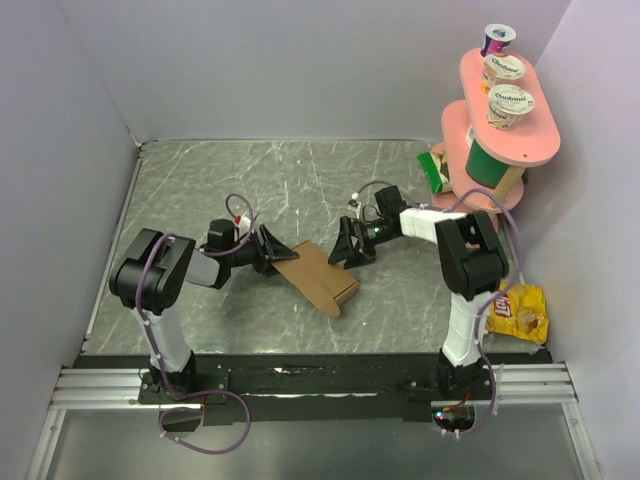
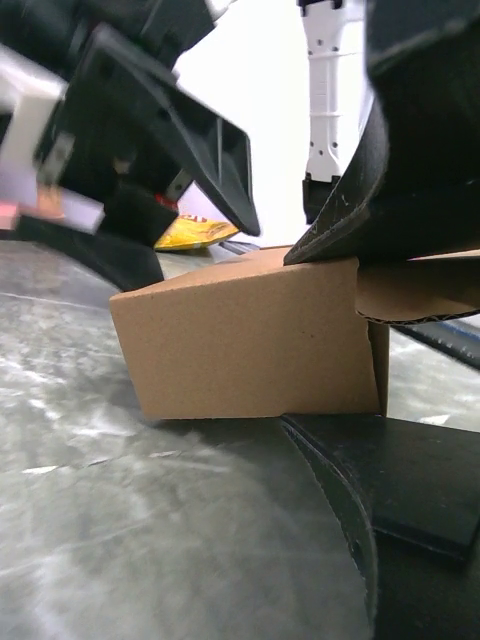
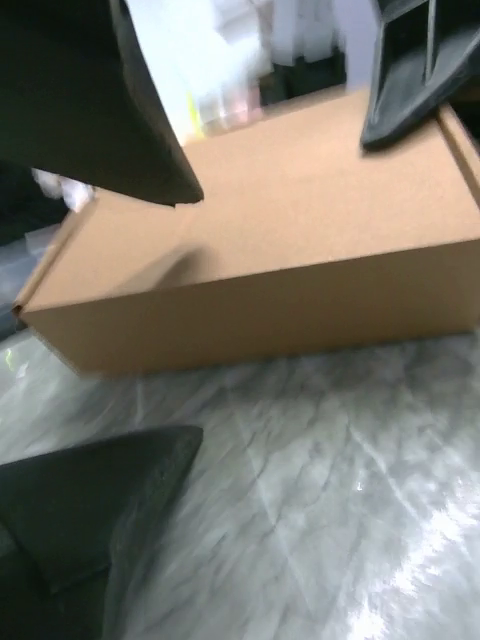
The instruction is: Fold the paper box
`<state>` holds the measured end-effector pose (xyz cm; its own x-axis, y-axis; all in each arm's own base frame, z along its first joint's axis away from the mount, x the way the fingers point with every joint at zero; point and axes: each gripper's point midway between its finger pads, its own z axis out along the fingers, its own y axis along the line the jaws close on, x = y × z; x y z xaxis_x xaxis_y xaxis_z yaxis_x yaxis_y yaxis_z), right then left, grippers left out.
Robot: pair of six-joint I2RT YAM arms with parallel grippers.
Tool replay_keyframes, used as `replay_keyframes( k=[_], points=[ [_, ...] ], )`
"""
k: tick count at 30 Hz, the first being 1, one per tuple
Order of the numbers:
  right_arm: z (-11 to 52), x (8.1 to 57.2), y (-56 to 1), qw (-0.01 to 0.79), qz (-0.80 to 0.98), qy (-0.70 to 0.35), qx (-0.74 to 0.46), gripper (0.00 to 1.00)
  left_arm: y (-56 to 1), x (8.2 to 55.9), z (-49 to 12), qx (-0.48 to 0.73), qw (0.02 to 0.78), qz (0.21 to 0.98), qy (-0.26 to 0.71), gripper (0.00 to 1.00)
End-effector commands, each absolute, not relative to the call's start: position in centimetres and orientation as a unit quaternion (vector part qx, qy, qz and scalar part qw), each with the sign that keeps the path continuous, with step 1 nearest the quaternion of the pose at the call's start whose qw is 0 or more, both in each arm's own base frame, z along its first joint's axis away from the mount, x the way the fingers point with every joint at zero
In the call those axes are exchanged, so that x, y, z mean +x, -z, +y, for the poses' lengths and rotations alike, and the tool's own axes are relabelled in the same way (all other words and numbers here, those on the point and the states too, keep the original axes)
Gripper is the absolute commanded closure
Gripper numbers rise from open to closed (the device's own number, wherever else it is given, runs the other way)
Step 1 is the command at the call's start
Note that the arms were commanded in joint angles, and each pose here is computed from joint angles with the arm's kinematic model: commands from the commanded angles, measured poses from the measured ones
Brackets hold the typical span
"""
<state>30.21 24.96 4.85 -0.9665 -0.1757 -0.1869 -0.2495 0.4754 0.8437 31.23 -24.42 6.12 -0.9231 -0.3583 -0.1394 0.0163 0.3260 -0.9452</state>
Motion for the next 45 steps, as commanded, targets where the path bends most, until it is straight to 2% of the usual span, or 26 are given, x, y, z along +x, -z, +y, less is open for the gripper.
replay_keyframes(
  k=[1,2,5,7,11,12,24,27,33,39,45],
  points=[
    [23.1,33.2,-8.3,0.208,0.882,-0.383,-0.180,0.00,-9.5,31.0,-24.7,-0.101,0.166,0.793,0.578,0.48],
    [23.1,33.2,-9.2,0.235,0.879,-0.367,-0.192,0.00,-8.5,30.2,-24.3,-0.109,0.146,0.812,0.555,0.47],
    [23.4,32.6,-13.2,0.342,0.857,-0.298,-0.245,0.00,-9.4,30.3,-23.4,-0.096,0.160,0.830,0.526,0.45],
    [23.7,31.6,-16.2,0.405,0.833,-0.264,-0.269,0.00,-9.1,29.8,-22.1,-0.113,0.140,0.850,0.495,0.44],
    [27.3,28.2,-20.2,0.464,0.778,-0.253,-0.340,0.00,-7.1,28.0,-19.8,-0.118,0.115,0.885,0.437,0.43],
    [29.2,26.4,-20.7,0.462,0.764,-0.260,-0.366,0.00,-6.8,27.7,-19.3,-0.127,0.107,0.887,0.431,0.43],
    [36.3,20.6,-17.8,0.455,0.741,-0.102,-0.484,0.00,-6.1,24.4,-16.1,-0.176,0.045,0.914,0.363,0.35],
    [37.9,18.9,-17.4,0.442,0.731,-0.103,-0.510,0.00,-6.3,24.0,-15.6,-0.182,0.032,0.915,0.358,0.33],
    [40.1,15.9,-16.0,0.418,0.714,-0.119,-0.548,0.00,-6.1,23.4,-14.8,-0.172,0.004,0.925,0.338,0.38],
    [40.4,15.0,-13.3,0.414,0.705,-0.047,-0.573,0.00,-5.7,22.8,-15.9,-0.191,-0.036,0.909,0.369,0.42],
    [39.9,16.6,-11.0,0.421,0.708,0.019,-0.567,0.00,-5.8,22.4,-16.2,-0.197,-0.054,0.905,0.374,0.45]
  ],
)
